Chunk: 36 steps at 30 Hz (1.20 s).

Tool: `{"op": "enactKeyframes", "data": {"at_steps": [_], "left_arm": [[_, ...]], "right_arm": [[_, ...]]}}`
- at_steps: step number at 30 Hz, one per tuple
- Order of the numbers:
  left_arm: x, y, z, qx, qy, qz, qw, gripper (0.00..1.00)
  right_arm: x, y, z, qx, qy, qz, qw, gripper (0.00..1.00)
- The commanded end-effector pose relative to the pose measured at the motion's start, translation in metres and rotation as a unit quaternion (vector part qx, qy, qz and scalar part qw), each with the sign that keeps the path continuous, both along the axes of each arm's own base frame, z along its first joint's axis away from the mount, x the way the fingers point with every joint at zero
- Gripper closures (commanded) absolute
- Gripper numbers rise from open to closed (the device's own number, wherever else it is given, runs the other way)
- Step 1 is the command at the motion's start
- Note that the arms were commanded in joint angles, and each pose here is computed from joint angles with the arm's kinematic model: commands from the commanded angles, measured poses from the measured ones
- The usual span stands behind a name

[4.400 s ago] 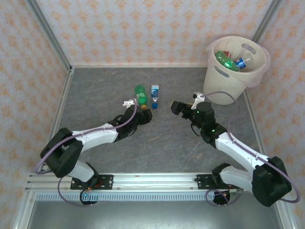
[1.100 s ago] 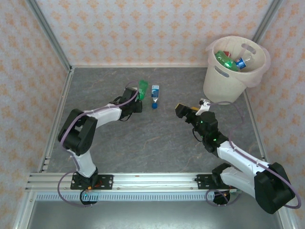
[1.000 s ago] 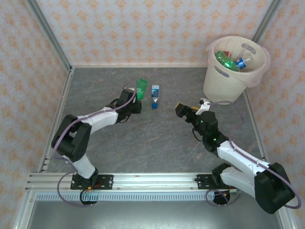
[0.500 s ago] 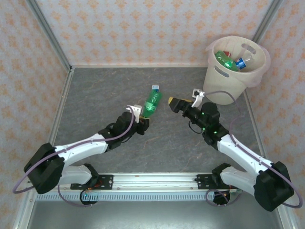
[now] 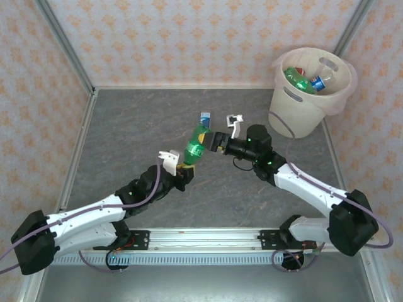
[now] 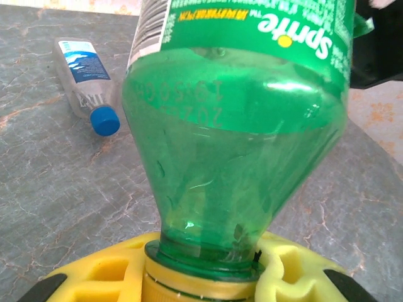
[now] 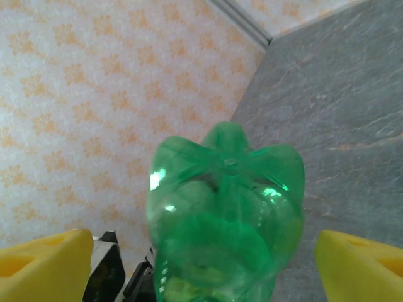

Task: Put the plastic bottles in the bin

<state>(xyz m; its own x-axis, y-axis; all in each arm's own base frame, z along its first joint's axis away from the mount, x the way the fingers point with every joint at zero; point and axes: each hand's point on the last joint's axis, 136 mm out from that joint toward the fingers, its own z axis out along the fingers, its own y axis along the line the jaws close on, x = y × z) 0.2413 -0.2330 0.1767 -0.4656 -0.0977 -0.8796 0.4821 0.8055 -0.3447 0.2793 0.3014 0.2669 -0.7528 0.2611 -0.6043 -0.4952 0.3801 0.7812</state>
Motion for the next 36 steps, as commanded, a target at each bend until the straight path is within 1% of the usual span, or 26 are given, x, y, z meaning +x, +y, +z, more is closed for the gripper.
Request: {"op": "enactKeyframes", "data": {"at_steps": [1,5,11,14,16,17,18,19,20,23,24,25,26,27,29,30,36], "left_arm": [[-0.004,0.005,0.008,-0.010,-0.015,0.007,1.000,0.76],[-0.008,0.008,0.009,-0.014,-0.017,0.005,1.000,0.75],[-0.010,0.009,0.008,-0.013,-0.016,0.006,1.000,0.75],[-0.010,0.009,0.009,-0.010,-0.018,0.006,1.000,0.75],[-0.009,0.010,0.010,-0.009,-0.018,0.010,1.000,0.75],[-0.008,0.011,0.010,-0.008,-0.019,0.011,1.000,0.75],[-0.008,0.011,0.011,-0.008,-0.019,0.012,1.000,0.74],[-0.008,0.011,0.012,-0.008,-0.020,0.013,1.000,0.72],[-0.007,0.011,0.012,-0.007,-0.020,0.014,1.000,0.69],[-0.005,0.015,0.013,-0.006,-0.020,0.026,0.999,0.56],[-0.004,0.016,0.014,-0.006,-0.021,0.031,0.999,0.49],[-0.003,0.018,0.015,-0.007,-0.022,0.038,0.999,0.37],[-0.003,0.020,0.016,-0.009,-0.023,0.044,0.999,0.28],[-0.002,0.022,0.017,-0.010,-0.024,0.050,0.998,0.23],[-0.001,0.026,0.021,-0.016,-0.026,0.059,0.998,0.03],[-0.001,0.028,0.023,-0.018,-0.027,0.065,0.997,0.01],[0.007,0.044,0.031,-0.022,-0.011,0.122,0.992,0.01]], "right_arm": [[-0.007,0.017,0.007,-0.002,0.001,0.029,1.000,0.12],[-0.009,0.029,0.004,-0.014,0.005,0.043,0.999,0.18],[-0.011,0.037,0.006,-0.014,0.004,0.052,0.999,0.26],[-0.011,0.041,0.006,-0.013,0.005,0.057,0.998,0.34],[-0.011,0.042,0.007,-0.012,0.004,0.058,0.998,0.43],[-0.009,0.042,0.007,-0.012,0.003,0.054,0.998,0.45],[-0.008,0.041,0.007,-0.012,0.003,0.050,0.999,0.46],[-0.007,0.040,0.008,-0.012,0.001,0.045,0.999,0.49],[-0.005,0.039,0.009,-0.012,-0.001,0.040,0.999,0.53],[-0.001,0.035,0.012,-0.012,-0.007,0.023,1.000,0.53],[0.000,0.034,0.013,-0.013,-0.009,0.017,1.000,0.53],[0.001,0.033,0.013,-0.015,-0.010,0.011,1.000,0.53],[0.003,0.031,0.012,-0.017,-0.011,0.005,1.000,0.53],[0.004,0.030,0.011,-0.022,-0.012,-0.001,1.000,0.53],[0.008,0.026,0.011,-0.031,-0.016,-0.016,0.999,0.53],[0.010,0.024,0.011,-0.035,-0.018,-0.021,0.999,0.52],[0.026,0.004,0.018,-0.045,-0.029,-0.076,0.996,0.50]]}}
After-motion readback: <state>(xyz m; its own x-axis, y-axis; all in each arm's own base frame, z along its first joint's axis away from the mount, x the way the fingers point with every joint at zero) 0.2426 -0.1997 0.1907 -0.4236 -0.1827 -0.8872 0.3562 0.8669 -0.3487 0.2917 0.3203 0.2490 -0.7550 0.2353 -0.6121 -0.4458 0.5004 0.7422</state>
